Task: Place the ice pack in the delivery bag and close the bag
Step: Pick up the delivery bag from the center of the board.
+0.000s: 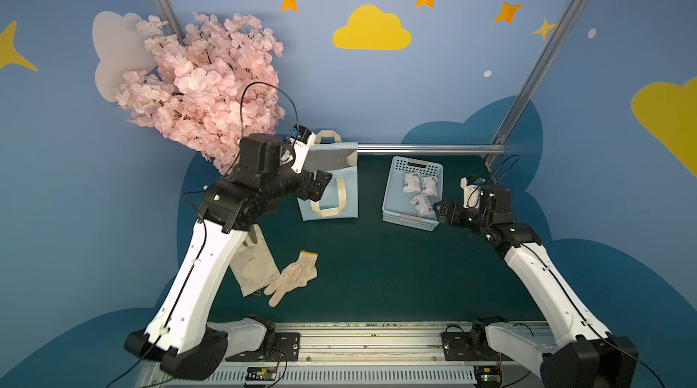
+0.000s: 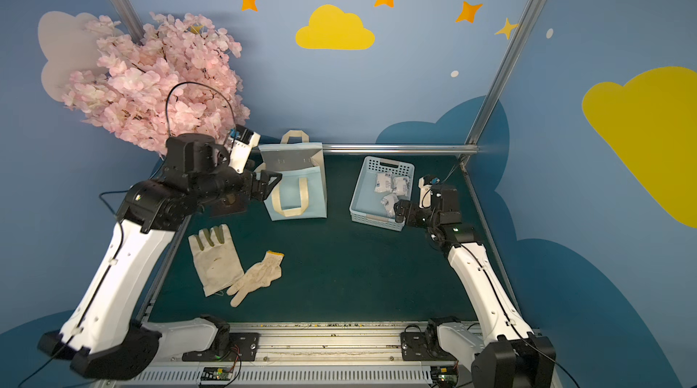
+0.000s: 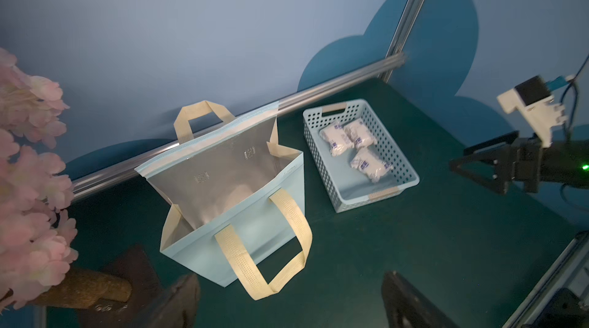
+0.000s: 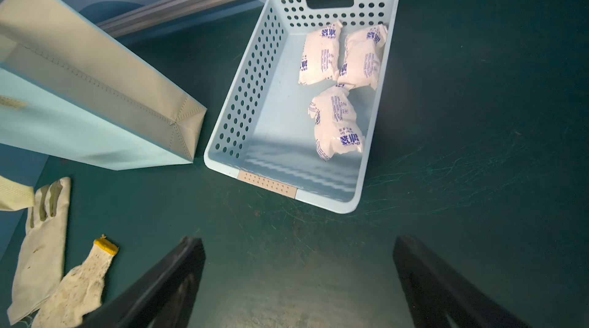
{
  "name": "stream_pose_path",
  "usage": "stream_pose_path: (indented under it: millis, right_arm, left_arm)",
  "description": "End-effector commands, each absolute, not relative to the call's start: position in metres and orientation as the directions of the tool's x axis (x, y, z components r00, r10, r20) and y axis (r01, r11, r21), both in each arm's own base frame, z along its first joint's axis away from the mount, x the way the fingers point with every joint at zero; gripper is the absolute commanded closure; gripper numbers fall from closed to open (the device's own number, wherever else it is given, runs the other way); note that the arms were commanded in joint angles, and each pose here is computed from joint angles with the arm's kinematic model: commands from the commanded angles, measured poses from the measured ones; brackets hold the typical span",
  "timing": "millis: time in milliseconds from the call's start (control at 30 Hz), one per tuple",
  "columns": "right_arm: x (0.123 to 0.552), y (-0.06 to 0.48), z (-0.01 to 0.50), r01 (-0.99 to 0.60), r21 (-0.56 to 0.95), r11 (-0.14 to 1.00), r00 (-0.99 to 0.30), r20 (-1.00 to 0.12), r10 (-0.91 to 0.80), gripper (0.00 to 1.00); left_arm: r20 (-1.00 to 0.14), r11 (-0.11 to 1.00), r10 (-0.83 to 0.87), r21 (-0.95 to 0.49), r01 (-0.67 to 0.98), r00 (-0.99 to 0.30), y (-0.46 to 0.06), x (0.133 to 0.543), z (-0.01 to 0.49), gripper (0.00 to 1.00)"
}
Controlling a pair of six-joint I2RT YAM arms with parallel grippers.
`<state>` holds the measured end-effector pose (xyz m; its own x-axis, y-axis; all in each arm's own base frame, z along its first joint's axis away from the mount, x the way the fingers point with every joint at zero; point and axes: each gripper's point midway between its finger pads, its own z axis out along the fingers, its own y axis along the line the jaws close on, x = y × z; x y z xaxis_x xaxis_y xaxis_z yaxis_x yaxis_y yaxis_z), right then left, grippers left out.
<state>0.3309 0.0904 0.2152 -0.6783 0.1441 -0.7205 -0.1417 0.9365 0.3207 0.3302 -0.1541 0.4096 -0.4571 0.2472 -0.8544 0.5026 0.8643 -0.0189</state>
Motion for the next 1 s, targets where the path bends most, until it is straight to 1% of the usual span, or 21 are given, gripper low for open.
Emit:
stream_pose_path:
  millis: [0,167,267,400,533,700,967]
  right_arm:
    - [0.333,0.094,0.232,-0.149,0.328,0.933,-0.654,-0.741,0.156,0.01]
    - [0.33,0.089,0.23,-0.124,0.316,0.941,-0.643,-0.747,0.166,0.02]
    - [0.327,0.085,0.229,-0.097,0.312,0.945,-0.641,-0.746,0.18,0.02]
    - [0.324,0.082,0.229,-0.078,0.311,0.947,-0.637,-0.747,0.192,0.02]
    - [0.321,0.08,0.229,-0.07,0.303,0.95,-0.636,-0.747,0.192,0.02]
    - [0.323,0.077,0.229,-0.062,0.286,0.956,-0.636,-0.75,0.183,0.02]
    - [0.327,0.077,0.226,-0.058,0.276,0.959,-0.645,-0.744,0.175,0.01]
  left_arm:
    - [-0.776,0.831,0.383,0.053,0.554,-0.501,-0.159,0.344,0.393,0.07]
    - [-0.688,0.812,0.466,0.083,0.578,-0.556,-0.169,0.403,0.375,0.07]
    - [-0.71,0.813,0.448,0.07,0.578,-0.544,-0.17,0.434,0.368,0.07]
    - [-0.72,0.819,0.427,0.052,0.572,-0.546,-0.162,0.464,0.357,0.07]
    - [-0.723,0.83,0.427,0.076,0.552,-0.543,-0.153,0.488,0.346,0.06]
    - [-0.726,0.815,0.458,0.114,0.568,-0.512,-0.155,0.511,0.332,0.0]
    - [-0.735,0.783,0.471,0.093,0.615,-0.489,-0.168,0.531,0.311,0.0]
